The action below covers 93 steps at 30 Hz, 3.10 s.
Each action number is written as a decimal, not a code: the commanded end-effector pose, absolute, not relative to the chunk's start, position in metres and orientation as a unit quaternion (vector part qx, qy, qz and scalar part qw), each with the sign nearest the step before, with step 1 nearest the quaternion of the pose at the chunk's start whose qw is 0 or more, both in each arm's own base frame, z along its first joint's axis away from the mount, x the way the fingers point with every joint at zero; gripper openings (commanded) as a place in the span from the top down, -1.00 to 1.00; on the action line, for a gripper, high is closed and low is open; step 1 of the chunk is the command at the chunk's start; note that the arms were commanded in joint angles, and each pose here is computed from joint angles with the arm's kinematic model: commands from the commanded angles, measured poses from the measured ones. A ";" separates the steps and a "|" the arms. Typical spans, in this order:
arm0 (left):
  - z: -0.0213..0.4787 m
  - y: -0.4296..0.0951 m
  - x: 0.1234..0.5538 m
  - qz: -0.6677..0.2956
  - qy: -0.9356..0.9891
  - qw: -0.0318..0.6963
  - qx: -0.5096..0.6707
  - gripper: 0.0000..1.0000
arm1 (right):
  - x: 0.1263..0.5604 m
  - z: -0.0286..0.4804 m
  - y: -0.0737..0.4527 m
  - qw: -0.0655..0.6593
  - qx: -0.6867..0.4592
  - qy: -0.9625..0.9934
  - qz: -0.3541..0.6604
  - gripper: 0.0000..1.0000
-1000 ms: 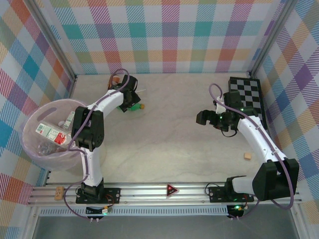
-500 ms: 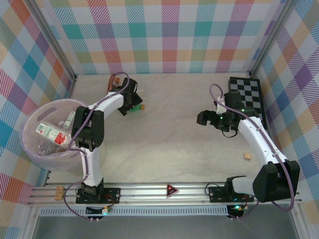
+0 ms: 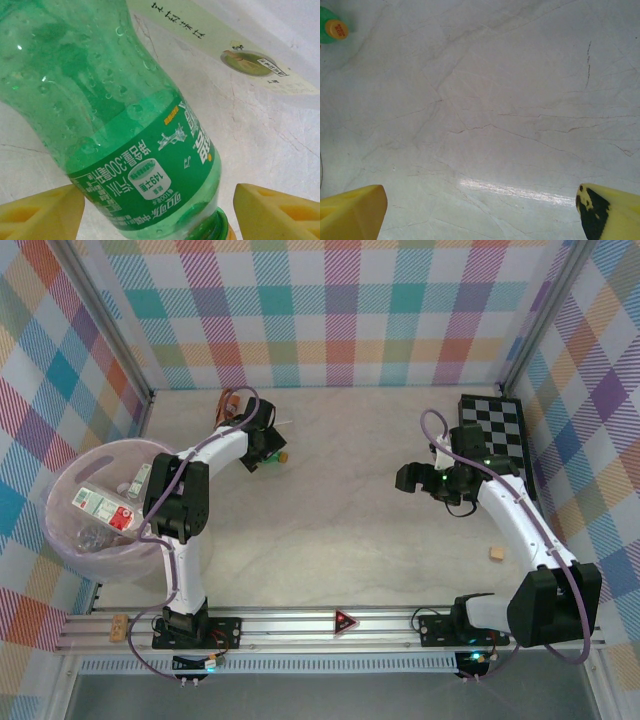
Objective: Put the plastic bottles in the bin
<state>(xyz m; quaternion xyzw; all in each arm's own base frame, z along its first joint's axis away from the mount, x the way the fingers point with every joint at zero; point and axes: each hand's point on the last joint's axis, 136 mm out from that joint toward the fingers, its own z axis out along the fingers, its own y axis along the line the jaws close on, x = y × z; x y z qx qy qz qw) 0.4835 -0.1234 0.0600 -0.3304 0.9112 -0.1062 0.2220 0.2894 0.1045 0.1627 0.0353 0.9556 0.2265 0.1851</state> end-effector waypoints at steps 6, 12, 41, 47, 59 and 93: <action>0.017 -0.113 0.473 -0.081 0.920 0.182 -0.337 -0.28 | 0.287 0.166 0.103 0.186 0.034 0.955 0.229 -0.94; 0.051 -0.122 0.466 -0.090 0.923 0.207 -0.310 -0.19 | 0.288 0.165 0.102 0.187 0.036 0.955 0.227 -0.93; 0.161 -0.183 0.448 -0.088 0.933 0.292 -0.189 -0.90 | 0.289 0.164 0.108 0.180 0.035 0.953 0.242 -0.94; 0.115 -0.150 0.478 -0.080 0.916 0.282 -0.275 -1.00 | 0.279 0.168 0.101 0.188 0.028 0.955 0.226 -0.94; 0.030 -0.150 0.470 -0.075 0.925 0.211 -0.305 -0.37 | 0.279 0.168 0.099 0.188 0.029 0.957 0.219 -0.94; 0.379 0.017 0.251 -0.024 0.883 0.375 -0.282 0.17 | 0.304 0.162 0.119 0.168 0.029 0.948 0.269 -0.93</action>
